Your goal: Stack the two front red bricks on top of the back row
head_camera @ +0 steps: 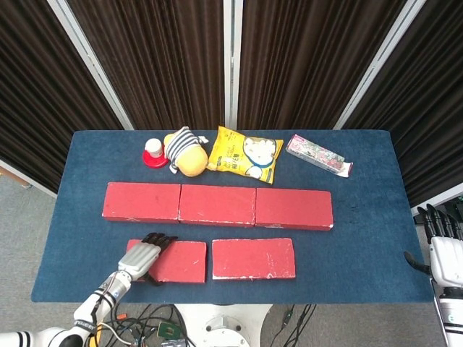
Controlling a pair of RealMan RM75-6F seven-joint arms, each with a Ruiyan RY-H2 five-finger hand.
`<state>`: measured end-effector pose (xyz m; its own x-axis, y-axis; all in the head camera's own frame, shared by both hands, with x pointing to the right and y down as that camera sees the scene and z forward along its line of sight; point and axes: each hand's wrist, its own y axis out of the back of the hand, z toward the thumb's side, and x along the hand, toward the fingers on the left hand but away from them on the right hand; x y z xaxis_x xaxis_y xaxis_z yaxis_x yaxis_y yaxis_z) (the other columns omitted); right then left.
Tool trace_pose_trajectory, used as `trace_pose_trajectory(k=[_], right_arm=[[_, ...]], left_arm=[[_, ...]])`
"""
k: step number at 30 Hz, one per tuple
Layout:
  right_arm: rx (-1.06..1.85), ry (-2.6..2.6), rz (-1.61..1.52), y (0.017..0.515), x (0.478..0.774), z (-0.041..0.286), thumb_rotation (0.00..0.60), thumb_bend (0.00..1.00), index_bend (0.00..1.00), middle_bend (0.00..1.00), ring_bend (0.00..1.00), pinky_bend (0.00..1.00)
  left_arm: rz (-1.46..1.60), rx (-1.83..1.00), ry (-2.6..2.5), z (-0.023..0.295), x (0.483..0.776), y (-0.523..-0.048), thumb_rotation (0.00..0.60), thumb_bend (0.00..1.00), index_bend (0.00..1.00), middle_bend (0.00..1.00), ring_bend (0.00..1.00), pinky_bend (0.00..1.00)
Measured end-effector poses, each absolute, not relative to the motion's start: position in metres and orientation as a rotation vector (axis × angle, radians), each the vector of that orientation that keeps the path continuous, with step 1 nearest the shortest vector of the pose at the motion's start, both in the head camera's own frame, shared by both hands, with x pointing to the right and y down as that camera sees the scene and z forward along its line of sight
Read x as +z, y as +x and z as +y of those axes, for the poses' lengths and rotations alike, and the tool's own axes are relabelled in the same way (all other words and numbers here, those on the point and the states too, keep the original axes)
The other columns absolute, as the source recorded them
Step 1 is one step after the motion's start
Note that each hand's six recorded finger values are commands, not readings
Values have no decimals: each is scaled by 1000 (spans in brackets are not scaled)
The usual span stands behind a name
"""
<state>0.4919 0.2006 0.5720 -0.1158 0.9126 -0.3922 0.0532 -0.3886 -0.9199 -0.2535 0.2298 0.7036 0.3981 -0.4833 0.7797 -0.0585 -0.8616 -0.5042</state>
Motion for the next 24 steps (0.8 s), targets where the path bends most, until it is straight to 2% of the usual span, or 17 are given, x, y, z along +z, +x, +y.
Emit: trace_pose_trajectory(k=[3, 15, 21, 24], right_arm=[[1586, -1459, -1112, 492, 571, 200, 600, 150, 0, 0, 0, 0], [1588, -1448, -1118, 493, 569, 199, 600, 152, 0, 0, 0, 0], [1585, -1445, -1113, 493, 566, 197, 600, 153, 0, 0, 0, 0], [1564, -1448, -1113, 489, 563, 195, 600, 153, 0, 0, 0, 0]], left_arm=[[474, -1462, -2261, 229, 704, -254, 600, 153, 42, 165, 140, 7], [530, -1444, -2226, 226, 686, -259, 600, 166, 53, 172, 157, 25], [590, -1436, -2155, 208, 661, -272, 600, 168, 53, 172, 157, 15], [629, -1428, -2106, 188, 650, -281, 600, 167, 53, 172, 157, 16]])
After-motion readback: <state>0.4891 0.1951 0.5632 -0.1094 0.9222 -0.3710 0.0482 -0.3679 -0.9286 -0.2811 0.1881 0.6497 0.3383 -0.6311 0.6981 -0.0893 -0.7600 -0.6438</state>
